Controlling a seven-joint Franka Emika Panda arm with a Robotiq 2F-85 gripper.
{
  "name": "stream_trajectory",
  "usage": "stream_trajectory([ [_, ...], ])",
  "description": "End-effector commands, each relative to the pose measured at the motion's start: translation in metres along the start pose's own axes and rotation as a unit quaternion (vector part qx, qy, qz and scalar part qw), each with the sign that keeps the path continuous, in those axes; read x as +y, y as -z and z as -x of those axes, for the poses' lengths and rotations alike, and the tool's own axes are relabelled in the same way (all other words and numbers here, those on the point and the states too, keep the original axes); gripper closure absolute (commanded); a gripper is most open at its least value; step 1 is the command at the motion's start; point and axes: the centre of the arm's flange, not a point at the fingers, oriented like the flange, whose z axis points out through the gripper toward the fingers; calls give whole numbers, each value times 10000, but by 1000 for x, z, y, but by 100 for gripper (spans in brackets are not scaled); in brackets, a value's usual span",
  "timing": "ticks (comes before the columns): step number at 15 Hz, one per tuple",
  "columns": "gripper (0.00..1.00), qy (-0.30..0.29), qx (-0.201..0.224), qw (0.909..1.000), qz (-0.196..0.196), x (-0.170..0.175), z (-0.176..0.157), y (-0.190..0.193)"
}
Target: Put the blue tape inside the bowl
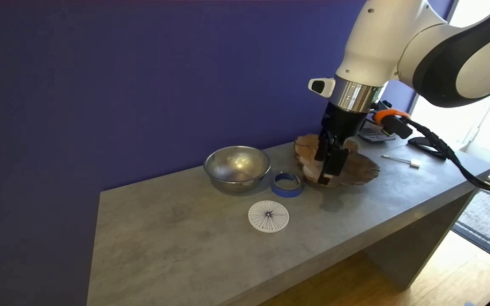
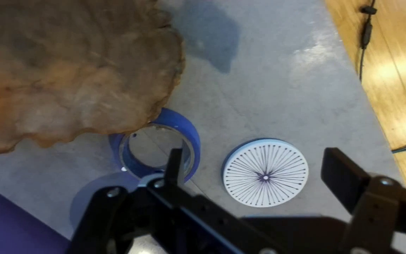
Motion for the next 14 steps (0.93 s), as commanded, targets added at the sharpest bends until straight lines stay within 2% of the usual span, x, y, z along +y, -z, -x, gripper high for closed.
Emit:
stream_trajectory([
  [1,0,378,-5,9989,271,8,-22,-30],
  [2,0,438,-114,9987,243,7,-27,-38],
  [3,0,266,-49,9995,190,12,-7,-17],
  [6,0,326,-93,9993,150,9,-15,-33],
  [10,0,333,-84,9993,145,8,-18,-35],
  [14,0,534,-81,9985,46,6,-25,-58],
])
